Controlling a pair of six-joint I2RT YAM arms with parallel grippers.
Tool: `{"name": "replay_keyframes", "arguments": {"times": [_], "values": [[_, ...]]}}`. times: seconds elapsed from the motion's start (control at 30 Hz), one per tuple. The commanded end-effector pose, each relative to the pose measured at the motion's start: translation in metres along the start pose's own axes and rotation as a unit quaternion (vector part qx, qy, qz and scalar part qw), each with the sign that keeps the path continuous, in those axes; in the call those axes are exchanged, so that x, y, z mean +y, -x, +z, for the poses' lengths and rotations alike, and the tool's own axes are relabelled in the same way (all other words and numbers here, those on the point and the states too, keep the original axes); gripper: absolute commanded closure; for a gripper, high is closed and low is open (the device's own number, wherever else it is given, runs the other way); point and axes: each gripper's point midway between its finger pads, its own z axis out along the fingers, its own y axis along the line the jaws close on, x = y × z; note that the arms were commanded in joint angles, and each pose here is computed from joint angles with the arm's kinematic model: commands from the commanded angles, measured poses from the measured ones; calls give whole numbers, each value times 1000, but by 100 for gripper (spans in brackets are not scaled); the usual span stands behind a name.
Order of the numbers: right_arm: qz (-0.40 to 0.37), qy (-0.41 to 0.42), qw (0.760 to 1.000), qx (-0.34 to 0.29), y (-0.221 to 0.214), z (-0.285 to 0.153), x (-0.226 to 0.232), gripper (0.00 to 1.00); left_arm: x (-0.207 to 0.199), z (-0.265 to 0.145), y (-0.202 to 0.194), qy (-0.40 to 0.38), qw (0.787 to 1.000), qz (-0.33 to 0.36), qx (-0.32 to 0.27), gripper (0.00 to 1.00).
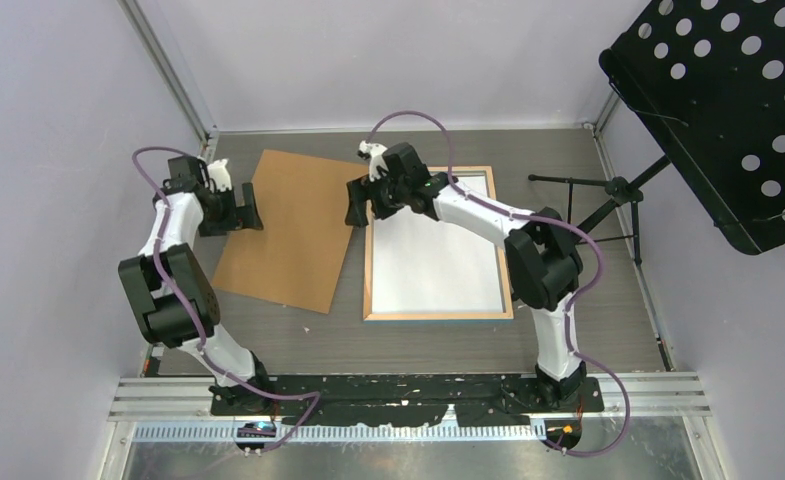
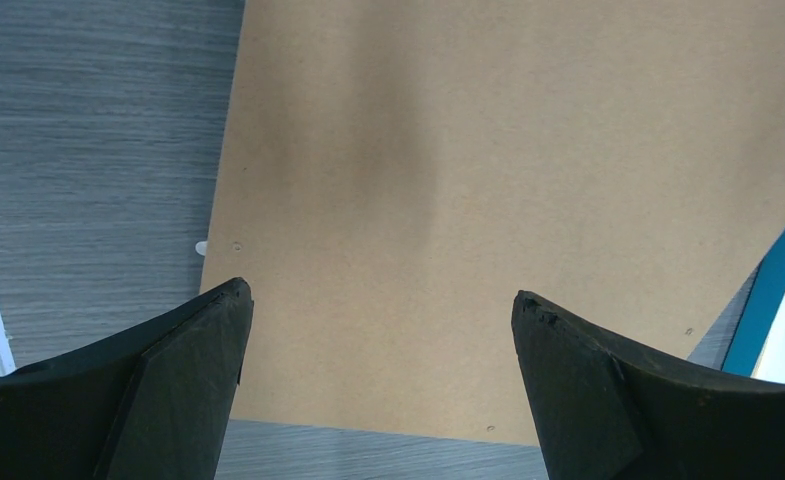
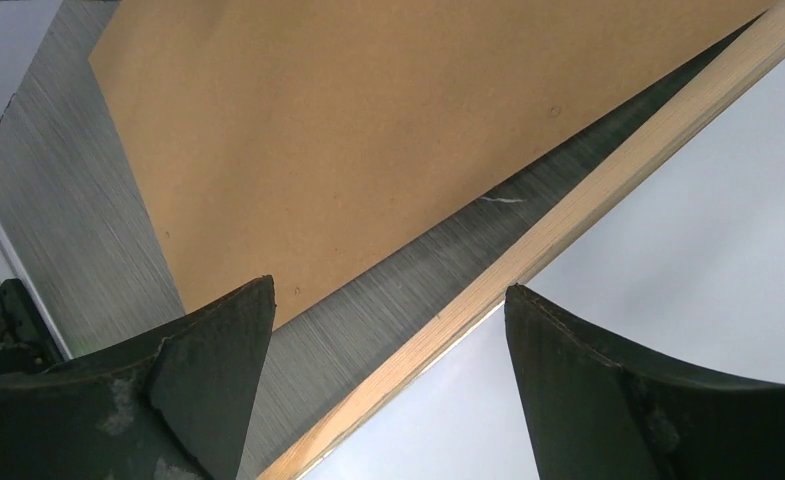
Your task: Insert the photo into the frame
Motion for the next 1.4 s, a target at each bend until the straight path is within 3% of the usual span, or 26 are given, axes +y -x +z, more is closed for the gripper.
{"name": "replay_keyframes", "arguments": {"times": [0.0, 0.6, 1.37], "values": [[42, 42, 998, -16, 11, 15, 21, 9, 10, 3, 3, -19, 999, -7, 29, 0], [85, 72, 994, 16, -19, 43, 29, 12, 35, 39, 16, -48, 995, -15, 82, 4], [122, 93, 987, 41, -36, 67, 30, 13, 22, 51, 28, -124, 988, 8, 87, 8]]}}
